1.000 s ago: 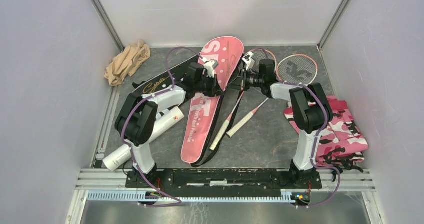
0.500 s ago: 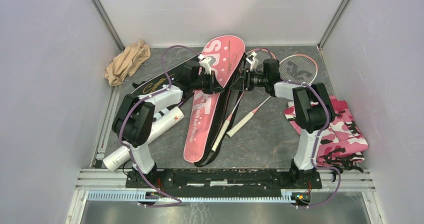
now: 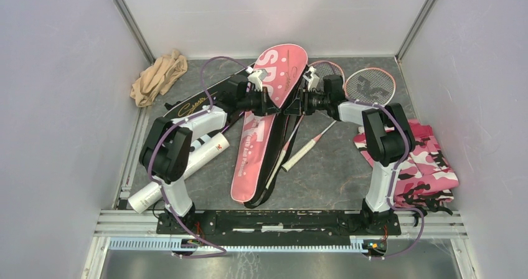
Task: Pack up the badminton gear
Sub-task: Open the racket bag at the center of the board.
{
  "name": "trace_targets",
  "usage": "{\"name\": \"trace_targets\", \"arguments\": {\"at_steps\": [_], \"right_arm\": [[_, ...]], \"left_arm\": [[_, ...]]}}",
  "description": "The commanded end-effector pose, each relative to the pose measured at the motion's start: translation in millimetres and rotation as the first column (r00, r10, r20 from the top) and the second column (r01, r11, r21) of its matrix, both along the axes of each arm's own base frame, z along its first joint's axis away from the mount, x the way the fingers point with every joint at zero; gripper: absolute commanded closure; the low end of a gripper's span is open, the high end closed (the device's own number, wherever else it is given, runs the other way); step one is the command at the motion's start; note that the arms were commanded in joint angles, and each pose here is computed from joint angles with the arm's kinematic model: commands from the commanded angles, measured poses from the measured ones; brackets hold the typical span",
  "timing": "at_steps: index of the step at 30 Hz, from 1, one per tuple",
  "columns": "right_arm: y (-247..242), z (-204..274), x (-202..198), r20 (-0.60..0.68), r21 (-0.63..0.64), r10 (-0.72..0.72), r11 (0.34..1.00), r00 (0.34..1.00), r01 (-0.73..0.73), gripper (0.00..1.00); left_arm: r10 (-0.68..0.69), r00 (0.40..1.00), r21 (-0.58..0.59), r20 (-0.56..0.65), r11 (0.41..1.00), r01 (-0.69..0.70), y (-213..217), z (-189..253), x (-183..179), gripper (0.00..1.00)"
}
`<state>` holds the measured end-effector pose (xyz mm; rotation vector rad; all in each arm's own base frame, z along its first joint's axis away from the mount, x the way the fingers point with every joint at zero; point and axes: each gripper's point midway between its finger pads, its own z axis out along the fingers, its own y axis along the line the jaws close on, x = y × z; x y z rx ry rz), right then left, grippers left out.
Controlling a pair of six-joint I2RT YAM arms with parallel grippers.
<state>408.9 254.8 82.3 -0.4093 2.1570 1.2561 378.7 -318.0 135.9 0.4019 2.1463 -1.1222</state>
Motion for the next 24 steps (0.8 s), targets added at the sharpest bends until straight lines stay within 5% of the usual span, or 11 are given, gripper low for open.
{"name": "trace_targets", "arguments": {"at_steps": [1,5,15,24], "right_arm": [[0,0,21,0.029,-0.071,-0.05,0.996,0.998,0.052,0.62],[-5,-5,22,0.028,-0.091,-0.082,0.992,0.996,0.084,1.0],[2,8,19,0.02,-0.005,-0.086,0.996,0.996,0.086,1.0],[5,9,17,0.008,0.031,-0.075,0.997,0.997,0.074,1.0]], "left_arm": [[-0.006,0.993,-0.064,0.118,0.998,0.013,-3,48,2,0.98],[0.071,0.982,0.09,0.176,0.992,-0.088,16,30,21,0.98],[0.054,0.933,0.432,0.356,0.876,-0.215,22,-14,20,0.98],[0.002,0.9,0.613,0.437,0.731,-0.3,13,-43,19,0.74]]}}
